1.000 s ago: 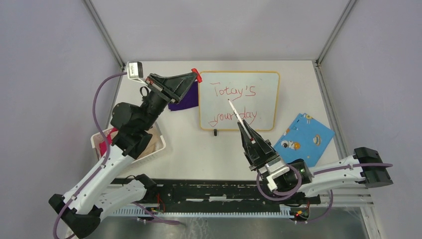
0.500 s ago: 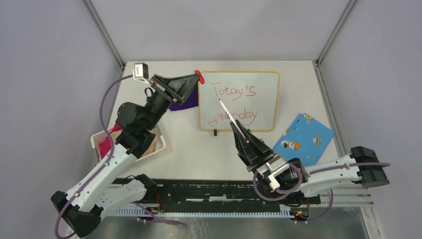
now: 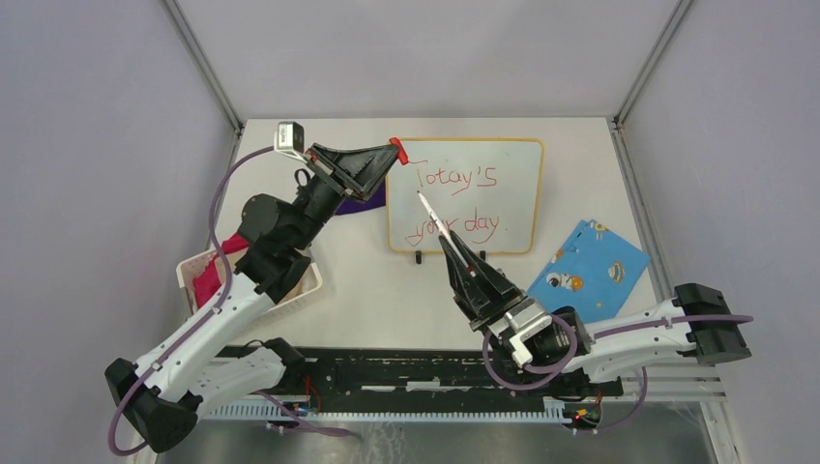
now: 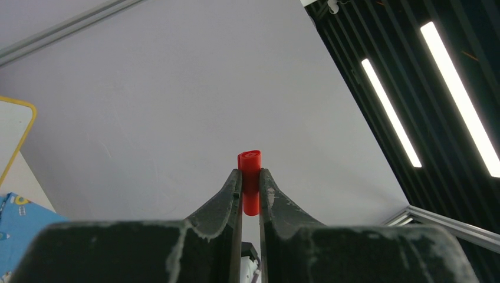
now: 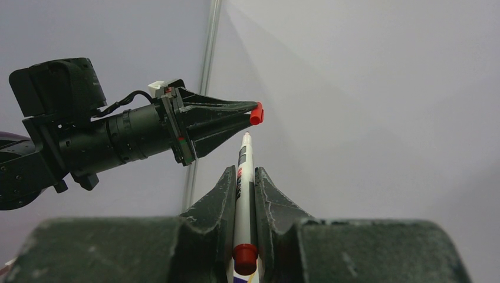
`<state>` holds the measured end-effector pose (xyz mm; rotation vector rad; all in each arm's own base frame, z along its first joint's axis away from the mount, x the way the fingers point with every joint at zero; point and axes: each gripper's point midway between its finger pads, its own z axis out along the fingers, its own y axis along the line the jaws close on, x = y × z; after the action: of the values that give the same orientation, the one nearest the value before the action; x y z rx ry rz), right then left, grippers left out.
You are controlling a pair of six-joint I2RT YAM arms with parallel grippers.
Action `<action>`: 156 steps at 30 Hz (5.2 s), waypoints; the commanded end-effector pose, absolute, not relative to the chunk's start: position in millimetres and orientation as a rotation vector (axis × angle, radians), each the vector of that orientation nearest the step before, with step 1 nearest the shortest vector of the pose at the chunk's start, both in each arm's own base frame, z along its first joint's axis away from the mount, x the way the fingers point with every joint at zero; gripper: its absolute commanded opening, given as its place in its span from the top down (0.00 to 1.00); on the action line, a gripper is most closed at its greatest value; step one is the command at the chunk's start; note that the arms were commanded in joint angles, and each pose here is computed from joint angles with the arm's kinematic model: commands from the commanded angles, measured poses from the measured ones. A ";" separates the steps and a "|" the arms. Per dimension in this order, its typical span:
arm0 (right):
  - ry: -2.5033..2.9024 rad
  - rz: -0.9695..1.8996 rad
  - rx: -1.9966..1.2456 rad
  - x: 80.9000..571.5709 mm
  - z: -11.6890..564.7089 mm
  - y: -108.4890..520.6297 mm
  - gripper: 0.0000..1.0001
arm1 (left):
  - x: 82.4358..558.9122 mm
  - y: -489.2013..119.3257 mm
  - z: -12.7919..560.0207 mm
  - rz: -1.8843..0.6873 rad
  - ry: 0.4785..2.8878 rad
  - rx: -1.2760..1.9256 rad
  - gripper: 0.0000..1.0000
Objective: Write a sentence on the whiteboard
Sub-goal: Close the whiteboard marker at the center of the board.
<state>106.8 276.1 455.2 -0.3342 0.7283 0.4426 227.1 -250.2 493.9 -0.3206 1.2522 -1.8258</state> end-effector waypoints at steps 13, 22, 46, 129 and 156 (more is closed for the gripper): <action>0.729 0.493 -0.123 114.9 478.8 246.8 1.00 | 206.5 -244.7 498.4 -1.931 1.193 -0.382 0.98; 0.735 0.484 -0.114 116.0 477.8 245.6 1.00 | 202.0 -246.7 498.3 -1.934 1.201 -0.365 0.98; 0.736 0.463 -0.102 118.1 477.7 245.8 1.00 | 192.6 -250.5 482.0 -1.924 1.259 -0.340 0.98; 0.770 0.413 -0.067 129.7 473.7 250.4 1.00 | 176.7 -253.6 474.2 -1.900 1.296 -0.266 0.98; 0.822 0.396 0.037 146.3 467.9 236.5 1.00 | 162.2 -289.1 473.6 -1.904 1.324 -0.213 0.98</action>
<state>138.0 300.7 439.1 -0.3665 0.8487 0.1976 192.7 -274.8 450.8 -0.3874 1.3614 -1.8337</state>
